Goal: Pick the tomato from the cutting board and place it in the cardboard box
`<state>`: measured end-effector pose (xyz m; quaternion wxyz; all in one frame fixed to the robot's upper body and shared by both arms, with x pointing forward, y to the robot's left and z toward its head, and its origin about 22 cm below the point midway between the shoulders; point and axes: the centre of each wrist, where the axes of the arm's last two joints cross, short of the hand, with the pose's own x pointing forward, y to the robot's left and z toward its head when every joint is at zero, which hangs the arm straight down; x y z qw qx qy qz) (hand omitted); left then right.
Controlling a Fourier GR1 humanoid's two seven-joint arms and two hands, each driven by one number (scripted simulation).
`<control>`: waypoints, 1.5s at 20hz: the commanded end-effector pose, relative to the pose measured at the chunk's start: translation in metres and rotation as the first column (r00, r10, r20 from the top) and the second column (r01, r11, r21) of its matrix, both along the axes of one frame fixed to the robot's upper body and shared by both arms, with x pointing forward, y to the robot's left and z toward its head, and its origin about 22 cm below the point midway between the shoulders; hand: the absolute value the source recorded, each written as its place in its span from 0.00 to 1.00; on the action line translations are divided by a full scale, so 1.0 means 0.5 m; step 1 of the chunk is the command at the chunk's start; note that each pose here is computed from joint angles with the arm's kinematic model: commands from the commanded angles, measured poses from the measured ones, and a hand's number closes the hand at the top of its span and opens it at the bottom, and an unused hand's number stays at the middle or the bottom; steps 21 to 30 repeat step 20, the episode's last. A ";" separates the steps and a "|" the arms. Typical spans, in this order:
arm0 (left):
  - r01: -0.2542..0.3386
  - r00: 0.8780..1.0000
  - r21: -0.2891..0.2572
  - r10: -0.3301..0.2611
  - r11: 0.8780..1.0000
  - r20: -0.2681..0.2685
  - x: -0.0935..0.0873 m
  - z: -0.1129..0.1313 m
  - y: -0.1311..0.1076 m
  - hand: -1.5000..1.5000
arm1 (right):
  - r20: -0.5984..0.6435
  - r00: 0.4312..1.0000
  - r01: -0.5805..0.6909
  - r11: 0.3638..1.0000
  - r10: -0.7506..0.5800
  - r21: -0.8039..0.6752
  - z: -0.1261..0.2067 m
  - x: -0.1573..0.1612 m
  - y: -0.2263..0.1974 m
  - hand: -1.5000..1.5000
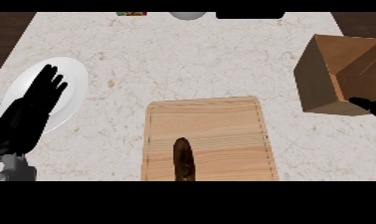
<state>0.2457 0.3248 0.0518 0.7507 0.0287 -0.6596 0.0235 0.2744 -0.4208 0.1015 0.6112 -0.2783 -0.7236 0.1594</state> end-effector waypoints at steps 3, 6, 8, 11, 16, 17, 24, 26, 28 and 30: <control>-0.007 1.000 -0.001 0.007 1.000 -0.002 -0.029 0.005 0.001 0.50 | 0.038 0.997 0.055 0.988 -0.061 0.147 0.016 -0.065 -0.110 0.00; 0.012 1.000 -0.001 -0.012 1.000 0.013 0.014 0.022 -0.021 0.50 | 0.036 0.997 0.052 0.972 -0.062 0.230 0.049 -0.072 -0.191 0.00; 0.022 1.000 -0.015 -0.022 1.000 0.003 0.017 0.029 -0.010 0.50 | 0.031 0.997 0.067 0.967 -0.076 0.244 0.018 -0.088 -0.222 0.00; 0.014 1.000 -0.002 -0.014 1.000 0.013 -0.011 -0.008 -0.011 0.50 | 0.027 0.999 0.028 0.974 -0.035 0.224 0.085 -0.105 -0.284 0.00; 0.009 1.000 -0.008 -0.009 1.000 -0.003 -0.014 -0.032 -0.028 0.50 | 0.038 0.999 0.009 0.979 -0.017 0.202 0.058 -0.136 -0.326 0.00; 0.020 1.000 0.003 -0.020 1.000 0.012 -0.010 0.018 0.020 0.50 | 0.030 0.999 0.011 0.978 -0.018 0.209 0.071 -0.126 -0.336 0.00; 0.013 1.000 0.000 -0.013 1.000 -0.009 0.006 -0.005 -0.015 0.50 | 0.038 0.999 0.009 0.981 -0.016 0.193 0.038 -0.119 -0.337 0.00; 0.013 1.000 0.000 -0.013 1.000 -0.009 0.006 -0.005 -0.015 0.50 | 0.038 0.999 0.009 0.981 -0.016 0.193 0.038 -0.119 -0.337 0.00; 0.013 1.000 0.000 -0.013 1.000 -0.009 0.006 -0.005 -0.015 0.50 | 0.038 0.999 0.009 0.981 -0.016 0.193 0.038 -0.119 -0.337 0.00; 0.013 1.000 0.000 -0.013 1.000 -0.009 0.006 -0.005 -0.015 0.50 | 0.038 0.999 0.009 0.981 -0.016 0.193 0.038 -0.119 -0.337 0.00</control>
